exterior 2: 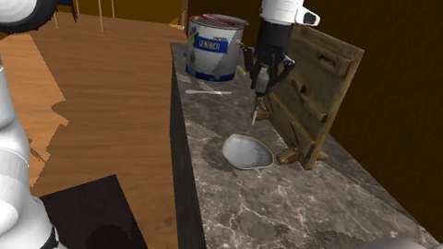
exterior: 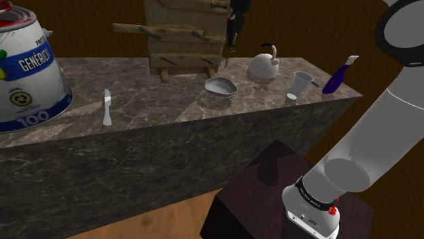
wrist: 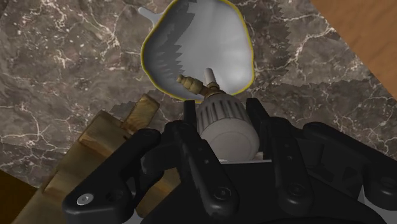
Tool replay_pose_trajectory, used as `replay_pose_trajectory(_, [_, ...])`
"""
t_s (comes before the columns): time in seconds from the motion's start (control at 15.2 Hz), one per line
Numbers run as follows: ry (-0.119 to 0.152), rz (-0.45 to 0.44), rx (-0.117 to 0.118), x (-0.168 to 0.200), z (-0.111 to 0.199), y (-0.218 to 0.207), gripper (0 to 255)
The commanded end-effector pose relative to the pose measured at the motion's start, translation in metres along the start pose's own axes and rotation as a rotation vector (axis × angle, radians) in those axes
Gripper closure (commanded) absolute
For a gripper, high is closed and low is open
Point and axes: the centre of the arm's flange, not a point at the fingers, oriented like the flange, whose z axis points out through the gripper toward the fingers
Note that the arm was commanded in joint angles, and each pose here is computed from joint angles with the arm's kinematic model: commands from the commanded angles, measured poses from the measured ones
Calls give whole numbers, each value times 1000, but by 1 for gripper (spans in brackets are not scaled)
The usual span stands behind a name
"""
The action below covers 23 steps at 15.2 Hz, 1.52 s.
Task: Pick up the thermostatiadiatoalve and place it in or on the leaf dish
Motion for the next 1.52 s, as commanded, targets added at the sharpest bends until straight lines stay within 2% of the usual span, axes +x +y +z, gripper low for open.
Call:
replay_pose_trajectory(0.0, [0,0,0,0,11,1,255])
replay_pose_trajectory(1.12, [0,0,0,0,100,0,255])
replay_pose_trajectory(1.45, [0,0,0,0,100,0,255])
